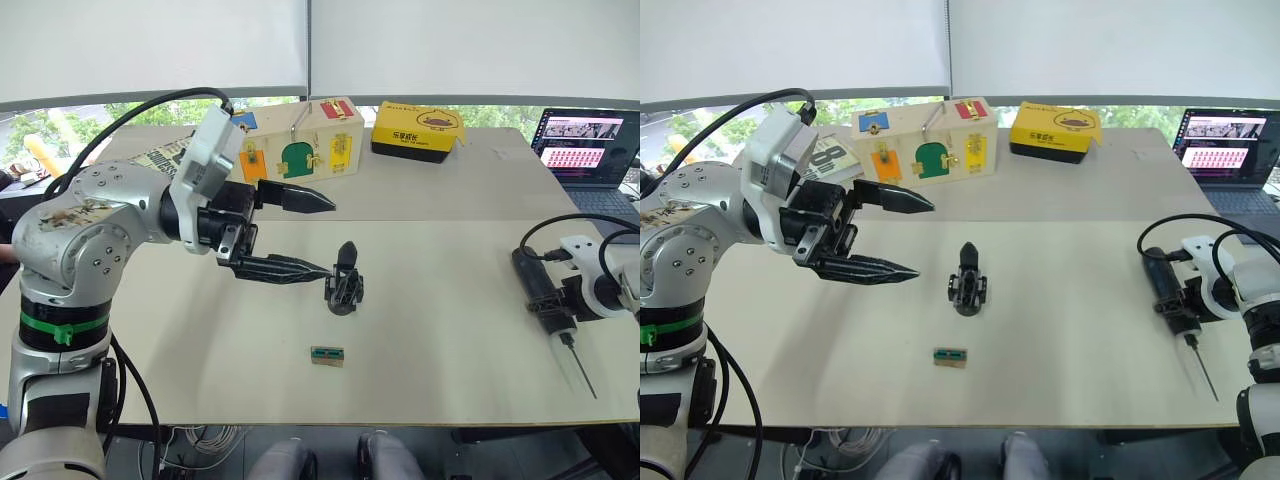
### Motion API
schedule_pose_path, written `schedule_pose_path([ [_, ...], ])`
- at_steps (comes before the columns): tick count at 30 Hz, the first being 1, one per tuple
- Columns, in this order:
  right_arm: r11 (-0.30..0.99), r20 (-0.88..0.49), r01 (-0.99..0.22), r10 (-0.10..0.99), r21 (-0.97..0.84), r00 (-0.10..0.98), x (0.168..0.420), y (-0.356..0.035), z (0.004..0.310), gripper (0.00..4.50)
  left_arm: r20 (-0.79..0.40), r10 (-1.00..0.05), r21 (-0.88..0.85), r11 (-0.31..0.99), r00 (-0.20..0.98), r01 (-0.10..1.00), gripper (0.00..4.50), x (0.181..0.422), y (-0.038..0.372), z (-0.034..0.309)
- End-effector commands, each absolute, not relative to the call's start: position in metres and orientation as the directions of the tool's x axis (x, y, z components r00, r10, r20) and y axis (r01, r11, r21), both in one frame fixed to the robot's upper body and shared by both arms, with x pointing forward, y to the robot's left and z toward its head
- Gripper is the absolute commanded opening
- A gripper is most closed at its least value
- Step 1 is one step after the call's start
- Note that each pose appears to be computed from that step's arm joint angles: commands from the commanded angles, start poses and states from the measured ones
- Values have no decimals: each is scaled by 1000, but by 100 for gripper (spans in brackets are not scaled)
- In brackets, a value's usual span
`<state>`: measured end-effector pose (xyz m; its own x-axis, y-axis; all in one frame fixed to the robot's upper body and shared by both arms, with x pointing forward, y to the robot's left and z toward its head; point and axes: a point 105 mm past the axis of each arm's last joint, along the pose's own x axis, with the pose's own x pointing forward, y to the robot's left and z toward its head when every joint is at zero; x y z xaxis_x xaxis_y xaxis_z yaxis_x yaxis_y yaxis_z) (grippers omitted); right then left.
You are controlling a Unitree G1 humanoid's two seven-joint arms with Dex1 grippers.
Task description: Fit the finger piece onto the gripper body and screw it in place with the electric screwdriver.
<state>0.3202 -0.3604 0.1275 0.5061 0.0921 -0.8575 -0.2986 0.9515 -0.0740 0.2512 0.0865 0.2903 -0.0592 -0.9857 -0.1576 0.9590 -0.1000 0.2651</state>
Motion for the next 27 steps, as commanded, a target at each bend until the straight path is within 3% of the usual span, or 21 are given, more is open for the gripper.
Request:
schedule_pose_path([
  [1,766,-807,-635,315,-94,500,321,-315,173,166,-179,-982,325,-121,-64,938,450,247,88,293],
  [4,654,-844,-748,334,-112,419,308,-298,169,166,-196,-978,333,-131,-67,934,450,248,88,290],
  [7,536,-882,-820,264,-201,389,301,-297,146,166,-222,-973,351,-147,-71,925,450,250,88,285],
  [9,523,-899,-828,236,-202,369,296,-299,133,166,-228,-971,358,-150,-70,922,450,251,87,283],
  [11,523,-910,-831,226,-189,349,293,-299,125,272,-229,-971,357,-153,-73,922,450,251,86,282],
  [16,504,-942,-856,220,-112,253,287,-296,134,445,-227,-971,359,-157,-76,920,450,251,86,282],
  [21,498,-970,-866,190,-37,150,279,-299,128,448,-224,-971,362,-158,-79,919,450,251,83,278],
  [27,486,-977,-873,167,-38,135,288,-300,118,448,-219,-973,363,-154,-77,919,450,251,82,278],
])
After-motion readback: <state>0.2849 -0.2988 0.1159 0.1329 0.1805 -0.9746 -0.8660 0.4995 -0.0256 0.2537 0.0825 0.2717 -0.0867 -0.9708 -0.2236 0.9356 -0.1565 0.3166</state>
